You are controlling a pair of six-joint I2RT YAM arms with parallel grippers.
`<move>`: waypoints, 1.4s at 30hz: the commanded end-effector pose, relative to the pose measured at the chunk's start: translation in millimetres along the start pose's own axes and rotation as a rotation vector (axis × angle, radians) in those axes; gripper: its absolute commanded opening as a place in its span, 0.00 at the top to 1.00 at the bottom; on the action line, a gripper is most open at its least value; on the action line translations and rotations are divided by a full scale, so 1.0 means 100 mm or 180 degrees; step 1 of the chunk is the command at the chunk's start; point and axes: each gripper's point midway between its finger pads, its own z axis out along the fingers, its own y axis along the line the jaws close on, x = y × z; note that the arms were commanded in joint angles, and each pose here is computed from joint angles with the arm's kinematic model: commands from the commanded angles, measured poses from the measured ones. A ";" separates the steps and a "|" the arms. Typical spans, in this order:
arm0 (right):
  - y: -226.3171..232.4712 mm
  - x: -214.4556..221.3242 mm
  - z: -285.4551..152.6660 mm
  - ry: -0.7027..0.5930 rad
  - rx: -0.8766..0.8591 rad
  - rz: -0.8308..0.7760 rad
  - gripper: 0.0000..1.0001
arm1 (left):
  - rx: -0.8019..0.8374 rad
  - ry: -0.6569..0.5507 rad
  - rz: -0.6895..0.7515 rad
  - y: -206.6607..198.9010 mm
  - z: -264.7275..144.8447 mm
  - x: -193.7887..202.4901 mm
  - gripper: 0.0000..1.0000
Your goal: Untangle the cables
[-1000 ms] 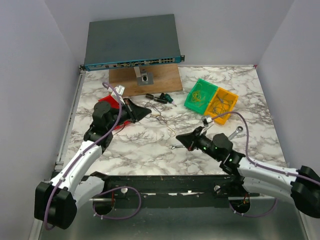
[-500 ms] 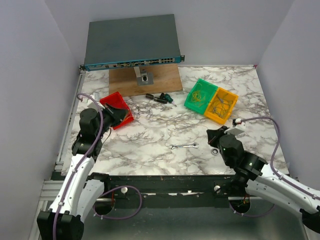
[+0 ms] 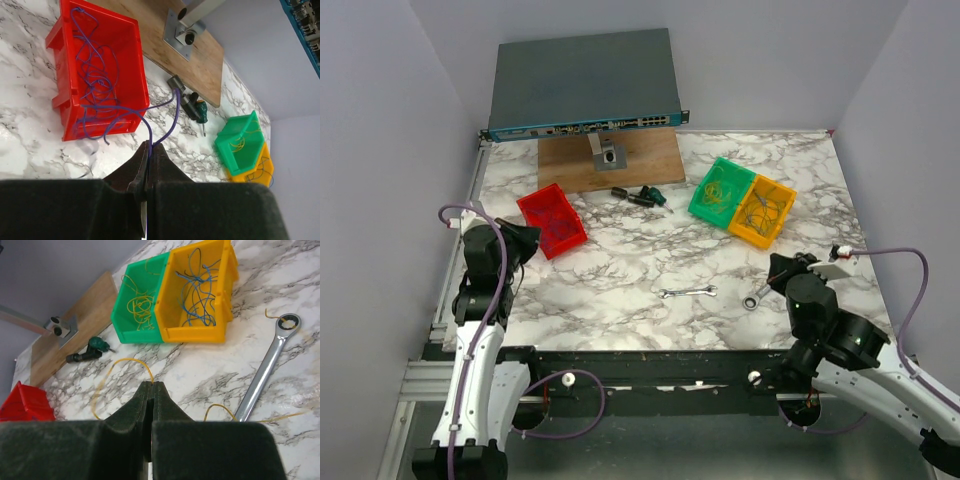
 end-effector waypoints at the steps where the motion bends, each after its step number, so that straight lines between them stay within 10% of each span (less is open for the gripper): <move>1: 0.18 -0.09 -0.04 0.0027 -0.0250 -0.0164 0.99 | 0.0005 -0.0038 0.0056 -0.04 0.00 -0.09 1.00; 20: 0.72 0.43 -0.01 0.0643 -0.0865 -0.0435 0.99 | -0.0063 0.0004 0.0138 -0.19 0.40 -0.30 1.00; 42: 0.91 0.62 0.04 0.0780 -0.1062 -0.0591 0.99 | -0.0941 0.0577 0.0234 0.59 1.54 0.06 1.00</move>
